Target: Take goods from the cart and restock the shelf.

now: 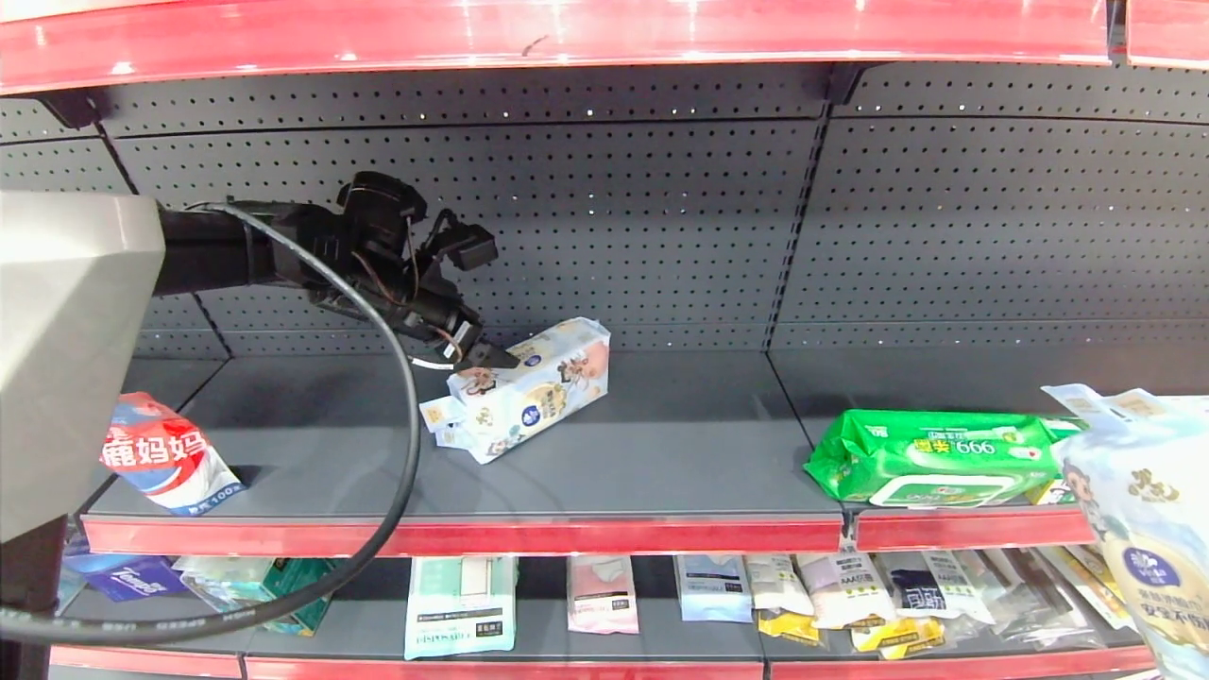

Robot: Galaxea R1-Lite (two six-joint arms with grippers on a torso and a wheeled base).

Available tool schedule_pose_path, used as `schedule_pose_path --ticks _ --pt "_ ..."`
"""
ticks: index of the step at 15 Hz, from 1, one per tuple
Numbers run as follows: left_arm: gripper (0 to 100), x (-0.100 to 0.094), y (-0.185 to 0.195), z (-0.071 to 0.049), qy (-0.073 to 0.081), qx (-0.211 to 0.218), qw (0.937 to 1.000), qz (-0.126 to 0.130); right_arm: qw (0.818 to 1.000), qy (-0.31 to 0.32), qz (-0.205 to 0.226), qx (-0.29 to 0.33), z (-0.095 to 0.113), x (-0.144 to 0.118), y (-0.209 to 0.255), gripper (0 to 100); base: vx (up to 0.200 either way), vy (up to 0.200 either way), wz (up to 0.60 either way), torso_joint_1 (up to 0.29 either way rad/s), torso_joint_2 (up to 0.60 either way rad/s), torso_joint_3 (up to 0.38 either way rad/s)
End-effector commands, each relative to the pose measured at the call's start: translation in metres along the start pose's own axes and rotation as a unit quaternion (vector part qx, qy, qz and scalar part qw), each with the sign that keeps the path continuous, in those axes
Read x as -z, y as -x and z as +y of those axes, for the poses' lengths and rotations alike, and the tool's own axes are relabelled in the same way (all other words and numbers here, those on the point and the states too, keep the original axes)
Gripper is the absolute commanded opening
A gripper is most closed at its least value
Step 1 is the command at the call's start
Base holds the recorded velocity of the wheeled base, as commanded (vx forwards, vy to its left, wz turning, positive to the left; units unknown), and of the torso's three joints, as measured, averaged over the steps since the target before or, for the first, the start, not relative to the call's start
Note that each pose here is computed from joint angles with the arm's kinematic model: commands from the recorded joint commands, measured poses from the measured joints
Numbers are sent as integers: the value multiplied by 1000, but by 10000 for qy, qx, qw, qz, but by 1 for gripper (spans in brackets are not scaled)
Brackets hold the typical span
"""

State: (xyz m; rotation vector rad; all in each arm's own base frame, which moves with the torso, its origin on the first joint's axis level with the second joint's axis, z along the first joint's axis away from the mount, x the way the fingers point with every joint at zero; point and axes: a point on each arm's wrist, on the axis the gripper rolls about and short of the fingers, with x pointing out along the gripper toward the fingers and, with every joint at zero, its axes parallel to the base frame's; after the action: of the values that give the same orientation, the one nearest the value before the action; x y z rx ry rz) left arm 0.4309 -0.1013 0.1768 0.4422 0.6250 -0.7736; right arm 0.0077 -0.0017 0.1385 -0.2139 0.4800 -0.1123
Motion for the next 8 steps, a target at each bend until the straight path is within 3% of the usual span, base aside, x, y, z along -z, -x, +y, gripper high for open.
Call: schedule_pose_path --ticks 1,5,8 --pt "100 0 3 -2 -7 -1 10000 6 10000 1 6 -3 0 0 0 0 0 0 0 0 0 0" --pt "100 4 1 -4 21 -54 9999 142 10000 -6 14 -5 0 1 0 0 0 0 0 0 0 0" --pt "100 12 -3 -6 128 -98 9992 364 10000 -6 6 -3 0 0 0 0 0 0 0 0 0 0"
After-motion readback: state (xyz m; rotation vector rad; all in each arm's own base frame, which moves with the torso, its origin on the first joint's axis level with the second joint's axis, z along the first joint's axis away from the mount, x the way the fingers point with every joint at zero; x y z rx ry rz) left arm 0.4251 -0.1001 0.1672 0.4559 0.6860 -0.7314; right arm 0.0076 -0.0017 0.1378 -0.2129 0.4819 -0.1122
